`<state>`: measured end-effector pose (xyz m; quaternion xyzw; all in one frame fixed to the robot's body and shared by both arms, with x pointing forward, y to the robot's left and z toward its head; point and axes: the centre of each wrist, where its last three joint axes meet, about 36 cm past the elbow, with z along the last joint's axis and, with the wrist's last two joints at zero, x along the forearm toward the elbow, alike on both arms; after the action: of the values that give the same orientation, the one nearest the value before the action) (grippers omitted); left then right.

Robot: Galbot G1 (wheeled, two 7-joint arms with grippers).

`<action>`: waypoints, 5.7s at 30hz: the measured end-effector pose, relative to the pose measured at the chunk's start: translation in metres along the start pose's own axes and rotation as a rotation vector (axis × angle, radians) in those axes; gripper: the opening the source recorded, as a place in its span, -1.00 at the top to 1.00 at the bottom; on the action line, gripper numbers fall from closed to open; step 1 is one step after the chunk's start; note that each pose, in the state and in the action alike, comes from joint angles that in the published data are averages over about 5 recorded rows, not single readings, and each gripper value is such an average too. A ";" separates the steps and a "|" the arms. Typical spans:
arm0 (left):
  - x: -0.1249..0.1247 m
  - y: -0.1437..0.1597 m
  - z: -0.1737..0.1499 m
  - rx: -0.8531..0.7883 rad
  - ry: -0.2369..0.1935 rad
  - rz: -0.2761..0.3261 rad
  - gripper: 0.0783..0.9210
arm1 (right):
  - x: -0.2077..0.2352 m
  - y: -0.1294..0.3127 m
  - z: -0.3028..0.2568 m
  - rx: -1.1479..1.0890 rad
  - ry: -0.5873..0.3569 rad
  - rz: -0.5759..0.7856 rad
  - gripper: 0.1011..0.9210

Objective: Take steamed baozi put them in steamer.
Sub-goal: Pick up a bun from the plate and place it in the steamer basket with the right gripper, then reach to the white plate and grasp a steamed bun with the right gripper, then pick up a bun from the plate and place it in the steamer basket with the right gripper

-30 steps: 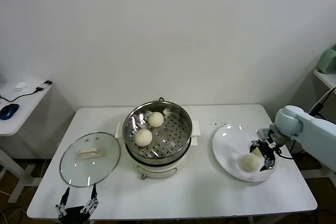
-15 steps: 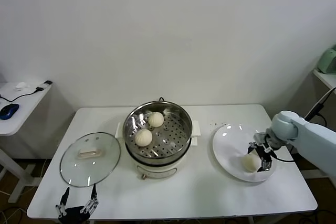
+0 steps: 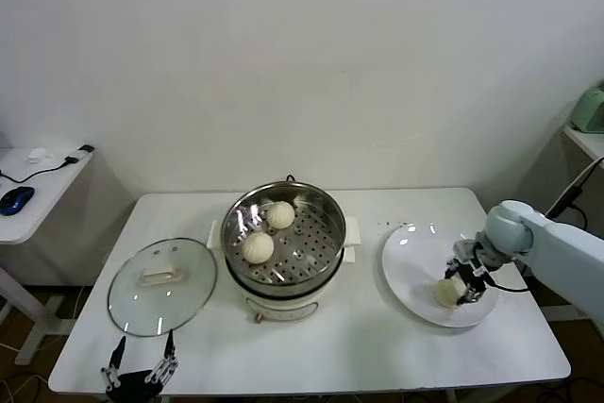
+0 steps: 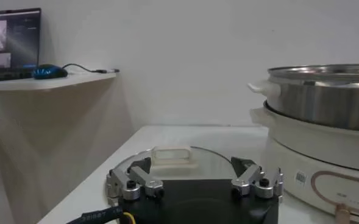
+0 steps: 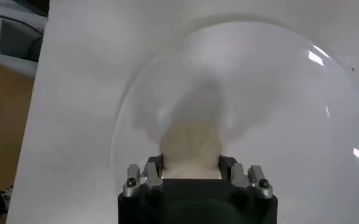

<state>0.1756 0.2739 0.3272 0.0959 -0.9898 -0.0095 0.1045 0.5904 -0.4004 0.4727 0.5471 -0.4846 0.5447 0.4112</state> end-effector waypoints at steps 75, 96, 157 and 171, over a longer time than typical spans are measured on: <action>-0.001 -0.001 -0.008 0.035 -0.040 -0.019 -0.77 | 0.114 -0.091 -0.397 1.513 0.048 0.100 -0.76; -0.002 -0.003 -0.005 0.026 -0.018 0.000 -0.77 | 0.189 -0.126 -0.048 0.151 -0.061 0.217 -0.76; 0.001 0.001 -0.002 0.013 -0.010 -0.021 -0.77 | 0.061 -0.074 0.055 -0.221 -0.014 0.086 -0.04; -0.002 -0.002 -0.004 0.016 -0.013 -0.012 -0.77 | 0.199 -0.146 -0.130 0.087 -0.117 0.151 -0.04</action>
<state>0.1789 0.2727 0.3308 0.1027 -0.9899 -0.0030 0.0975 0.6947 -0.2616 0.6911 0.5572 -0.5235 0.5620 0.3158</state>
